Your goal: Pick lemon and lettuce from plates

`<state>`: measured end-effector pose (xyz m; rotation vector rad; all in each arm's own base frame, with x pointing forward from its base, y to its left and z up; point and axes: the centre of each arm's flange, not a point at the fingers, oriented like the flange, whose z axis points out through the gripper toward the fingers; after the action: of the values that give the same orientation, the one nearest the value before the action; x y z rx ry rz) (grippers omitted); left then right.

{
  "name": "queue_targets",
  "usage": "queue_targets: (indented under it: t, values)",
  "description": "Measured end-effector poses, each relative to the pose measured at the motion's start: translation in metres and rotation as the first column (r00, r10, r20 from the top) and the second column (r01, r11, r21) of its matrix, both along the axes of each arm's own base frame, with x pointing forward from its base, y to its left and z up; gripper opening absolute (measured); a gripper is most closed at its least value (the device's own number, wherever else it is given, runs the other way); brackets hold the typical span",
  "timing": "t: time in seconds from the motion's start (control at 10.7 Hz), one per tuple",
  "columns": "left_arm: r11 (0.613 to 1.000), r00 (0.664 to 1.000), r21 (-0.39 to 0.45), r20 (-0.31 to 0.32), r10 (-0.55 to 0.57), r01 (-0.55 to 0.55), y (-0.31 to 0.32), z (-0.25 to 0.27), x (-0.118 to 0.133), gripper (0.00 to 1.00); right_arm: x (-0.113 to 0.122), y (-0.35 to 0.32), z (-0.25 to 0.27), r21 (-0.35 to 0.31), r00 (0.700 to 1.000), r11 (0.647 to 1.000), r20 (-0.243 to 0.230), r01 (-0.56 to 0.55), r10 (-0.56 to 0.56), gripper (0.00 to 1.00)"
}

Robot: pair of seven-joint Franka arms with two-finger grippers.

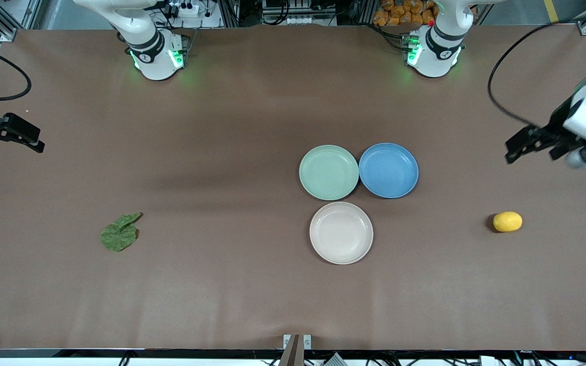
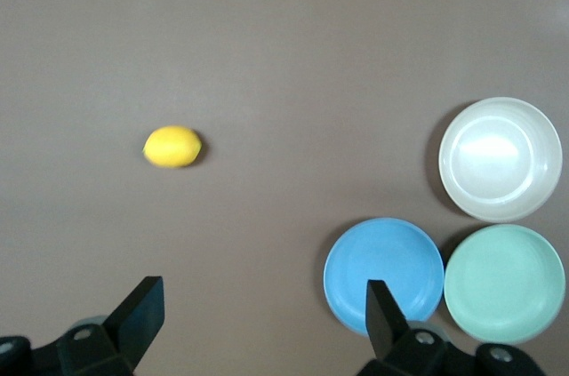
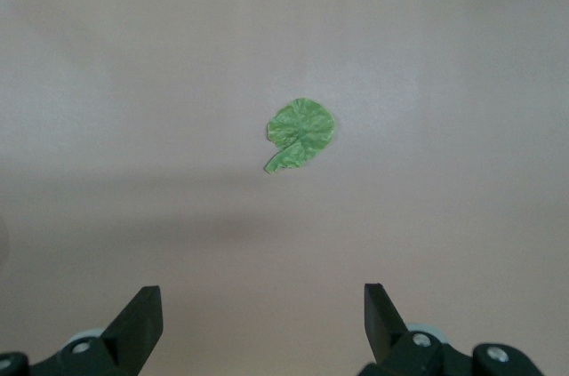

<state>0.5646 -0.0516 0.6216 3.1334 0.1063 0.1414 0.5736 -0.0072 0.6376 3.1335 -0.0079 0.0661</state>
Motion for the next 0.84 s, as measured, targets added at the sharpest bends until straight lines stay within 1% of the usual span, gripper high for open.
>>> queue_targets:
  t: [0.09,0.38,0.56,0.84]
  values:
    - [1.000,1.000,0.000,-0.001,-0.003,0.003,0.000,0.011,-0.003,1.00,-0.001,0.000,-0.002,0.000,1.000,1.000,0.006,0.000,0.000,1.00]
    - [1.000,1.000,0.000,-0.007,-0.008,0.008,-0.003,0.009,-0.001,1.00,-0.011,0.000,-0.010,0.003,0.999,1.000,0.046,0.000,0.000,1.00]
    - [1.000,1.000,0.000,-0.008,-0.019,0.019,-0.009,0.008,-0.002,1.00,-0.023,0.000,-0.013,0.006,0.999,1.000,0.046,0.001,-0.001,1.00]
    - [1.000,1.000,0.000,-0.008,-0.021,0.021,-0.010,0.008,-0.002,1.00,-0.026,-0.003,-0.013,0.008,0.999,1.000,0.048,0.006,-0.007,1.00]
